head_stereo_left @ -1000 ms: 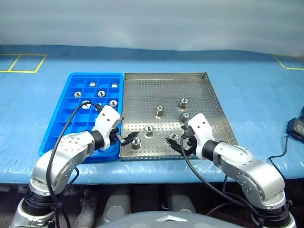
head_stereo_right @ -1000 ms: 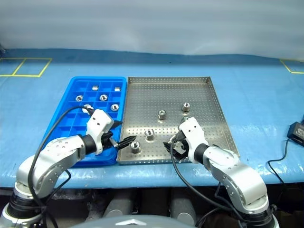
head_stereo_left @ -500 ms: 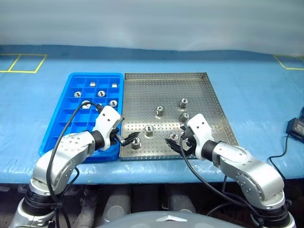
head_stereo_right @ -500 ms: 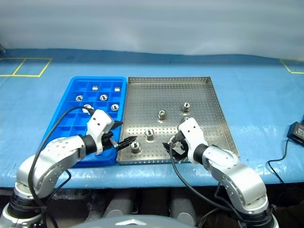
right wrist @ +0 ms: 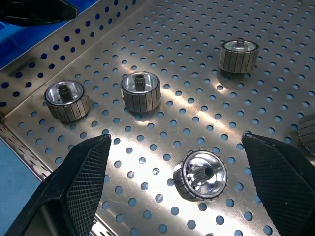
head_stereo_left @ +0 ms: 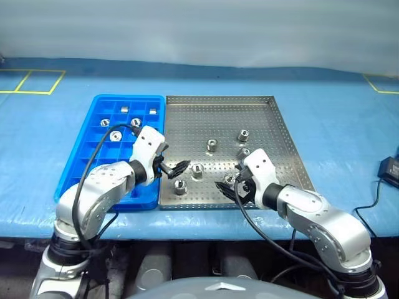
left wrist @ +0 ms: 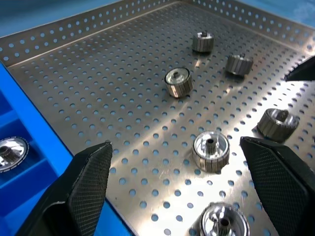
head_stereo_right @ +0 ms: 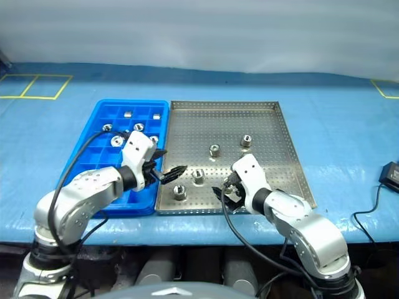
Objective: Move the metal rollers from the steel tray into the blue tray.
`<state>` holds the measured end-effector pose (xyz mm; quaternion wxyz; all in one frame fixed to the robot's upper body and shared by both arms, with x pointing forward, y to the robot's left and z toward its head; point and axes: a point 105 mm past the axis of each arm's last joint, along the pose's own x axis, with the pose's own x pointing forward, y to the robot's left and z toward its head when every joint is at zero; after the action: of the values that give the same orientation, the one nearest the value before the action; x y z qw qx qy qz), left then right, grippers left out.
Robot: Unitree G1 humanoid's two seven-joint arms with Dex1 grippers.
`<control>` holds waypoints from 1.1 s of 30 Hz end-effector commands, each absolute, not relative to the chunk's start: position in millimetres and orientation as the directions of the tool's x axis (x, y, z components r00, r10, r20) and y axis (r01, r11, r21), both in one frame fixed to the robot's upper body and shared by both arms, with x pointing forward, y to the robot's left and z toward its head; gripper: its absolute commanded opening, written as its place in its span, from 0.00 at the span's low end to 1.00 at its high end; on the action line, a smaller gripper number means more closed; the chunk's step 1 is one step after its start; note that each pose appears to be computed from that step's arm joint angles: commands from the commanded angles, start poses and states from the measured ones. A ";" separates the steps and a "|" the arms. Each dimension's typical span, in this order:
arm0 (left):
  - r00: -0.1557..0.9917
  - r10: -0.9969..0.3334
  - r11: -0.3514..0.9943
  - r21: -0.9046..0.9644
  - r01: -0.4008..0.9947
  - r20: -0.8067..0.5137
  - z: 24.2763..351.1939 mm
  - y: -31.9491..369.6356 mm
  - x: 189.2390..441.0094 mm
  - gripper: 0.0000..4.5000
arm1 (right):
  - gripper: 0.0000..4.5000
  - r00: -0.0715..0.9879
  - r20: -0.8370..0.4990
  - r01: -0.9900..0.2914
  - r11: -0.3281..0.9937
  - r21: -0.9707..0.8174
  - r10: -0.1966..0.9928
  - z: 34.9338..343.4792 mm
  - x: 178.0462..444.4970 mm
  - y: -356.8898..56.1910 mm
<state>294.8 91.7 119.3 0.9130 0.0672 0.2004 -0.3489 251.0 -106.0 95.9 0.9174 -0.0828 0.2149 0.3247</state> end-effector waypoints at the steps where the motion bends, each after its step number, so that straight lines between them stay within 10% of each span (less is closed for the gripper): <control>1: 0.647 -0.588 0.743 -0.009 0.669 -0.485 110.8 77.4 304.2 1.00 | 1.00 0.725 -0.407 -0.622 0.782 -0.039 0.556 104.8 255.2 -106.3; 18: 0.474 -0.546 0.615 0.054 0.787 -0.692 68.5 44.4 322.3 1.00 | 1.00 0.766 -0.404 -0.559 0.829 -0.032 0.500 99.3 248.7 -113.4; 27: 0.500 -0.544 0.605 0.098 0.790 -0.674 76.9 47.7 327.8 0.41 | 1.00 0.777 -0.403 -0.540 0.841 -0.030 0.484 98.0 248.2 -115.9; 33: 0.708 -0.531 0.761 0.106 0.640 -0.466 128.0 66.0 348.9 0.38 | 1.00 0.770 -0.390 -0.562 0.826 -0.037 0.506 101.8 250.6 -109.9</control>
<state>339.2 58.4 94.5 0.8822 0.1497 0.2747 -0.3519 248.4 -115.1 86.2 0.9328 -0.0698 0.2213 0.2759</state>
